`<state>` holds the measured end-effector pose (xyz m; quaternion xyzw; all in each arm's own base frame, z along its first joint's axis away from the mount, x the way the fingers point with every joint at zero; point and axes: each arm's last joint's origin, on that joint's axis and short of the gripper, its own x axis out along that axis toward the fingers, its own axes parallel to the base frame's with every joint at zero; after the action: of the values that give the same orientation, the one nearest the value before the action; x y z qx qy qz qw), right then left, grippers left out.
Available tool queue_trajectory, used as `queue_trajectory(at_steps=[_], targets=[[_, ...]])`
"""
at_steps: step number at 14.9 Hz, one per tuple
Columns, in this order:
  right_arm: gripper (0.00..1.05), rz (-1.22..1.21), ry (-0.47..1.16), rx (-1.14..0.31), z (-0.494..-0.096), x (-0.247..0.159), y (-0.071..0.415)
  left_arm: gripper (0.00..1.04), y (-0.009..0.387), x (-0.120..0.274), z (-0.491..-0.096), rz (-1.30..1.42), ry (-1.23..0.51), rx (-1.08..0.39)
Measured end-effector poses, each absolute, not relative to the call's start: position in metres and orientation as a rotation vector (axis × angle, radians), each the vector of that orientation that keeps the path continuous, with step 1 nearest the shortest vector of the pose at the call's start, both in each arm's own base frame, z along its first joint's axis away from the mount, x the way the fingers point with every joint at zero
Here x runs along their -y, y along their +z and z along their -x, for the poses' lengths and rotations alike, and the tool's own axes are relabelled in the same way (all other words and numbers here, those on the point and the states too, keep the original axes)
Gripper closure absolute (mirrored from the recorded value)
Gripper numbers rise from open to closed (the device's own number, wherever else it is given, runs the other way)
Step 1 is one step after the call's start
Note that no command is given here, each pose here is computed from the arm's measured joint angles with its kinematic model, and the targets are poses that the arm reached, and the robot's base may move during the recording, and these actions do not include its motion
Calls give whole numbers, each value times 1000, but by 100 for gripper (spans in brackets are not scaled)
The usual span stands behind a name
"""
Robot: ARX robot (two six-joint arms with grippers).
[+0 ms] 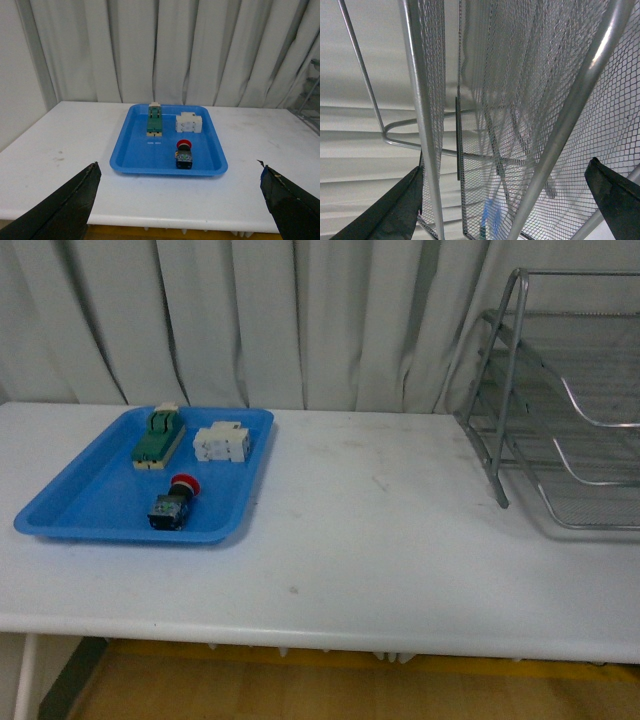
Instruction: Place button on rack with both arms
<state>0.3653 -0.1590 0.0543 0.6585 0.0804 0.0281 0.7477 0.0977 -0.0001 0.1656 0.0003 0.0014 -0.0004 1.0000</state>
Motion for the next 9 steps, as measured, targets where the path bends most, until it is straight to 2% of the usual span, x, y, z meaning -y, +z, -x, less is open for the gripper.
queue_trajectory(at_steps=[6, 9], targets=[[8, -1426, 54, -206, -368, 157, 39, 7, 166, 0, -98, -1, -1, -3], [12, -1386, 78, -184, -379, 157, 42, 7, 166, 0, -98, -1, -1, -3]])
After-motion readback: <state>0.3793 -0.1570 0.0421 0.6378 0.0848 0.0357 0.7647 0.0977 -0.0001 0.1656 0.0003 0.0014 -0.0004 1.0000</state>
